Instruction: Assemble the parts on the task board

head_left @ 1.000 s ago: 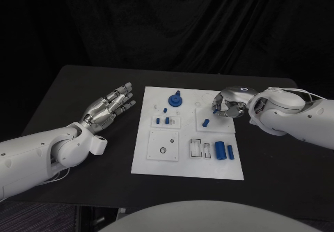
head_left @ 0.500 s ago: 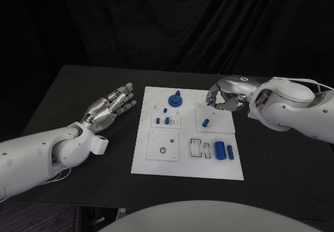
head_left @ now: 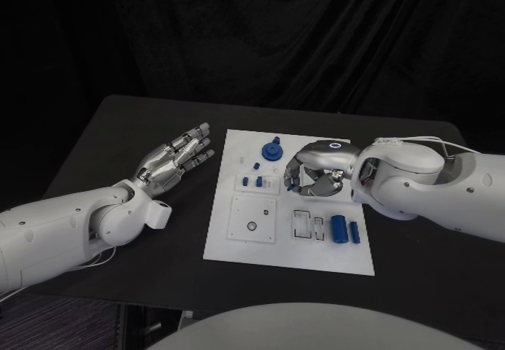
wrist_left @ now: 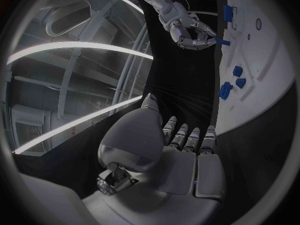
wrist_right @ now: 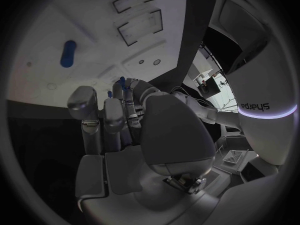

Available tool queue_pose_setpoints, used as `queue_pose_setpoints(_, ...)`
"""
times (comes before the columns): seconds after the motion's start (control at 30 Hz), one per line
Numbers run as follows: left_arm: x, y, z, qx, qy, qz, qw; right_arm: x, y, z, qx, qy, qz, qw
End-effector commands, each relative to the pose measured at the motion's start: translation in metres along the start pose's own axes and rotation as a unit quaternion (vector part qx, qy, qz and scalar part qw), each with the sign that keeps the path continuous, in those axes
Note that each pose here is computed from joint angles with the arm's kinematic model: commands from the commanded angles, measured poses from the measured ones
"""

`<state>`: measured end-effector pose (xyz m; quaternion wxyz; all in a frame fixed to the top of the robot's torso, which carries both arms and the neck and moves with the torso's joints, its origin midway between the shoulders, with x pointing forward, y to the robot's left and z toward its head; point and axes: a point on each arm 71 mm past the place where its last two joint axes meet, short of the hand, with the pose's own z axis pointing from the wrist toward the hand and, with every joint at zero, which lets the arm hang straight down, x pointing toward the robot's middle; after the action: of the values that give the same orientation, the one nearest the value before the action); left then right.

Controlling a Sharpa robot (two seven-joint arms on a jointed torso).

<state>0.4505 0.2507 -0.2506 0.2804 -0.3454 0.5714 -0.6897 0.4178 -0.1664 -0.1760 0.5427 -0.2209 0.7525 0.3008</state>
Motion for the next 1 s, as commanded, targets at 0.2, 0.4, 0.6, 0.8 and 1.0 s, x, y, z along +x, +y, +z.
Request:
queue_pose_setpoints(0.2, 0.0032, -0.0042, 0.0023, 0.040, 0.006, -0.009, 0.999, 0.018, 0.015, 0.019, -0.033, 0.032, -0.026, 0.999)
queue_pose_setpoints(0.4, 0.0034, -0.0034, 0.0028, 0.038, 0.007, -0.010, 0.999, 0.026, 0.022, 0.031, -0.049, 0.030, -0.047, 0.997)
queue_pose_setpoints(0.6, 0.0042, -0.0025, 0.0038, 0.036, 0.009, -0.012, 0.999, 0.029, 0.028, 0.038, -0.060, 0.027, -0.060, 0.996)
queue_pose_setpoints(0.8, 0.0051, -0.0016, 0.0048, 0.034, 0.010, -0.013, 0.999, 0.031, 0.032, 0.042, -0.066, 0.028, -0.063, 0.995)
queue_pose_setpoints(1.0, 0.0055, -0.0005, 0.0053, 0.032, 0.012, -0.014, 0.999, 0.034, 0.035, 0.044, -0.070, 0.033, -0.063, 0.995)
